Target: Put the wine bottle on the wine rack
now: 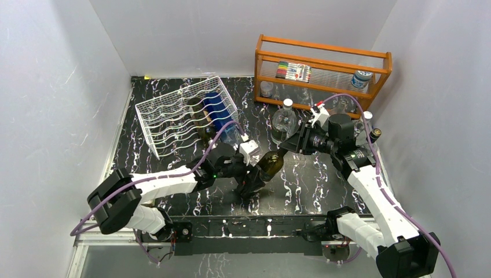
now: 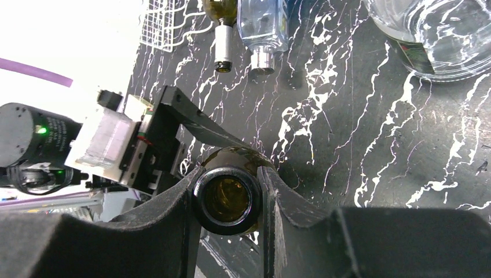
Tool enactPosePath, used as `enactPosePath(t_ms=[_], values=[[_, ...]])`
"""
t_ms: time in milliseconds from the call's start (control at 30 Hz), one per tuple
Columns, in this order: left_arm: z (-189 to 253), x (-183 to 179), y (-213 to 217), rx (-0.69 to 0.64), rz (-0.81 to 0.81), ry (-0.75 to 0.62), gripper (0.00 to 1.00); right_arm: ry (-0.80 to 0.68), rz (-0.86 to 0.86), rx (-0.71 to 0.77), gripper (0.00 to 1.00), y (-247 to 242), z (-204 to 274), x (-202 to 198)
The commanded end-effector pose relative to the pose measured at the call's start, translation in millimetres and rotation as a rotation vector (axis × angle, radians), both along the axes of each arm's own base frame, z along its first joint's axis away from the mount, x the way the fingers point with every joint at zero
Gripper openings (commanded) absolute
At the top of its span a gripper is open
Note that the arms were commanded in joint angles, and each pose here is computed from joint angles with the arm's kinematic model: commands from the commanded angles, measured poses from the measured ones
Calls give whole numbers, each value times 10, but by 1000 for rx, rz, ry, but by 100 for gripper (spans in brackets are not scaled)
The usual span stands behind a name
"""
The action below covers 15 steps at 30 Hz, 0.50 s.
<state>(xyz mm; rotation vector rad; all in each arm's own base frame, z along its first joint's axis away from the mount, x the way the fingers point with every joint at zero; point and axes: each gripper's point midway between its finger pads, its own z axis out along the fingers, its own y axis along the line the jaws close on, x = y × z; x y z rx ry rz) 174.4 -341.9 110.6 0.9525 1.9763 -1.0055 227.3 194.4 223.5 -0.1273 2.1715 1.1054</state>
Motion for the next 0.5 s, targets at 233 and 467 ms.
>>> enactPosePath(t_ms=[233,467], values=[[140,-106,-194,-84,-170,-83,83,-124,127,141,0,164,426,-173],[162,-39,-185,-95,-163,-163,63,-127,168,152,0,190,421,-238]])
